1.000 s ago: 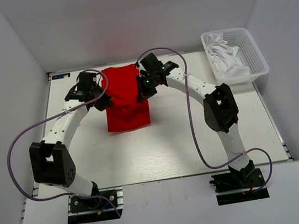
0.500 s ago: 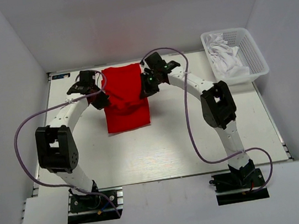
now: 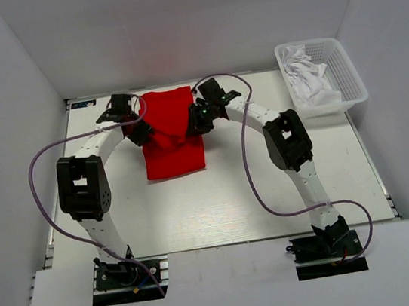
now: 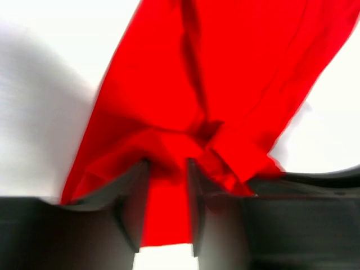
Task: Fold and stack the t-shirts
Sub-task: Fold the folded rectangular tshirt in 1/3 of the way
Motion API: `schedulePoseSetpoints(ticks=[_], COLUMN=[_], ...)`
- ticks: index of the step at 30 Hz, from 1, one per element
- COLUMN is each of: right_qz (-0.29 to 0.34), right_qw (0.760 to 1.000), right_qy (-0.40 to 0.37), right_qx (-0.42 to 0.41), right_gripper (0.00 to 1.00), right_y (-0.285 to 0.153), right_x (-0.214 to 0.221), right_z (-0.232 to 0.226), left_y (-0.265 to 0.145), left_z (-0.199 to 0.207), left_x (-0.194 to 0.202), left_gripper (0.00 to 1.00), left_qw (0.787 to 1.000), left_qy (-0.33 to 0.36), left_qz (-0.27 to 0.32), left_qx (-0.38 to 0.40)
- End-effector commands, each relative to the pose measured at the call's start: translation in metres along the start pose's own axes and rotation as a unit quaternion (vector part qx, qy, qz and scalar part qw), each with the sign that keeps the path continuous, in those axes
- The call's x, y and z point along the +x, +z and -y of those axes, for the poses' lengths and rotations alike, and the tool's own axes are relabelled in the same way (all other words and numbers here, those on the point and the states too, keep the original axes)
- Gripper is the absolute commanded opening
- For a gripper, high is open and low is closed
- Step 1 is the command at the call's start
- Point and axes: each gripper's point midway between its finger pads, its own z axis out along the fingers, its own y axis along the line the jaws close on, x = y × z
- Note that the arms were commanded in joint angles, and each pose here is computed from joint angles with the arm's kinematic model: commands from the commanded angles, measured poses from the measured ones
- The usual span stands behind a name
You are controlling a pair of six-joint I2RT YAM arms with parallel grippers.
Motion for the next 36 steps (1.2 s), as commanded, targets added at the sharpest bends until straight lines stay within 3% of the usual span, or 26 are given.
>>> schedulePoseSetpoints(ticks=[1, 2, 3, 4, 8, 11, 22, 29, 31, 36], right_qz=[0.07, 0.078, 0.101, 0.113, 0.149, 0.143, 0.079, 0.033, 0.013, -0.018], right_qw=[0.994, 0.993, 0.991, 0.988, 0.985, 0.985, 0.985, 0.993, 0.996, 0.999], right_qy=[-0.018, -0.02, -0.02, -0.024, -0.057, -0.085, -0.15, -0.1, -0.074, -0.031], right_qx=[-0.077, -0.085, -0.091, -0.1, -0.067, -0.042, 0.007, 0.044, 0.052, 0.037], right_gripper=[0.38, 0.51, 0.9, 0.9, 0.9, 0.9, 0.9, 0.9, 0.9, 0.9], right_y=[-0.006, -0.006, -0.01, -0.015, -0.039, -0.057, -0.07, -0.058, -0.054, -0.044], right_x=[-0.05, -0.056, -0.072, -0.081, -0.101, -0.087, -0.02, 0.035, 0.049, 0.084], right_z=[-0.03, -0.033, -0.029, -0.035, -0.035, -0.035, -0.039, -0.01, -0.002, 0.012], left_y=[-0.011, -0.011, -0.002, -0.009, -0.016, -0.03, -0.08, -0.074, -0.068, -0.052], left_z=[0.033, 0.039, 0.036, 0.047, 0.063, 0.06, -0.007, -0.05, -0.057, -0.073], left_x=[-0.047, -0.053, -0.058, -0.076, -0.082, -0.071, 0.005, 0.046, 0.055, 0.072], left_gripper=[0.46, 0.77, 0.92, 1.0, 1.0, 1.0, 1.0, 1.0, 0.9, 0.79], left_qw=[0.997, 0.997, 0.997, 0.996, 0.995, 0.993, 0.996, 0.998, 0.998, 0.998], left_qy=[-0.002, -0.002, 0.007, 0.01, 0.045, 0.06, 0.063, 0.065, 0.063, 0.056], left_qz=[0.058, 0.061, 0.059, 0.071, 0.057, 0.052, 0.041, 0.009, -0.006, -0.033], left_qx=[0.047, 0.05, 0.042, 0.05, 0.067, 0.082, 0.054, 0.025, 0.018, 0.0])
